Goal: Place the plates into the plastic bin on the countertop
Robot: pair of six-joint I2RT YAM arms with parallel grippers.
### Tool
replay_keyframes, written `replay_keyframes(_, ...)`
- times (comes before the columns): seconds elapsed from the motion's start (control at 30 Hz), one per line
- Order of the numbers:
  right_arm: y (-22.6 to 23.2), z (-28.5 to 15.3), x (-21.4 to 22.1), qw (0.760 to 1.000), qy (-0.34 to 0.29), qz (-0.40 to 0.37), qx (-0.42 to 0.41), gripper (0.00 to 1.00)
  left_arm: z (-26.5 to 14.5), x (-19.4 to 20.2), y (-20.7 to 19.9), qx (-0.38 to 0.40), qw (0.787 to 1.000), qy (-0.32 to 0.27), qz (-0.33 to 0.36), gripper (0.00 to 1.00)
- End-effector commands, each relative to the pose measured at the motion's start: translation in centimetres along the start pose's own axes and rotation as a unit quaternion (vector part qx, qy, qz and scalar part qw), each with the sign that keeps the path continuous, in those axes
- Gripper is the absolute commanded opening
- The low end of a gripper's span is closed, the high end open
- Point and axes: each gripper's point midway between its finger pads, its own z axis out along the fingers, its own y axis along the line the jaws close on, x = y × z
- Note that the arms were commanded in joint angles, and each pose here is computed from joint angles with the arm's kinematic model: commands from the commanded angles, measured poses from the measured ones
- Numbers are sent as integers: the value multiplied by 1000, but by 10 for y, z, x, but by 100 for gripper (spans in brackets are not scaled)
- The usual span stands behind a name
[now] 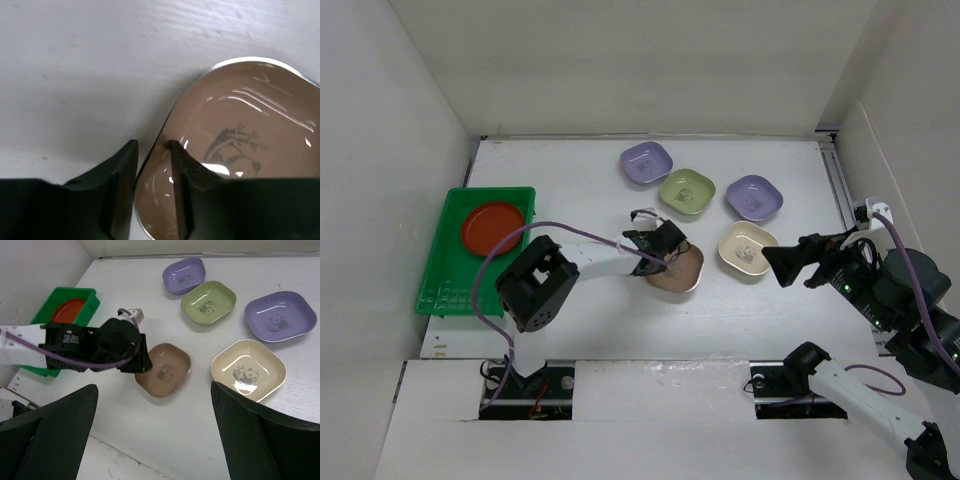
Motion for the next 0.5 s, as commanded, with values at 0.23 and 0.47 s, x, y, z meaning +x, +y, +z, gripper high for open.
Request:
replay_keyframes(0.23,4,-3,-3,1000,-9,-1,-13,100,-55,-116,128,-67,975,-105,-186,0)
replay_keyframes(0.47,9,0,-6,1000,-11,-5,-25,100,-124,-212,254,-68,935,-195,-289,0)
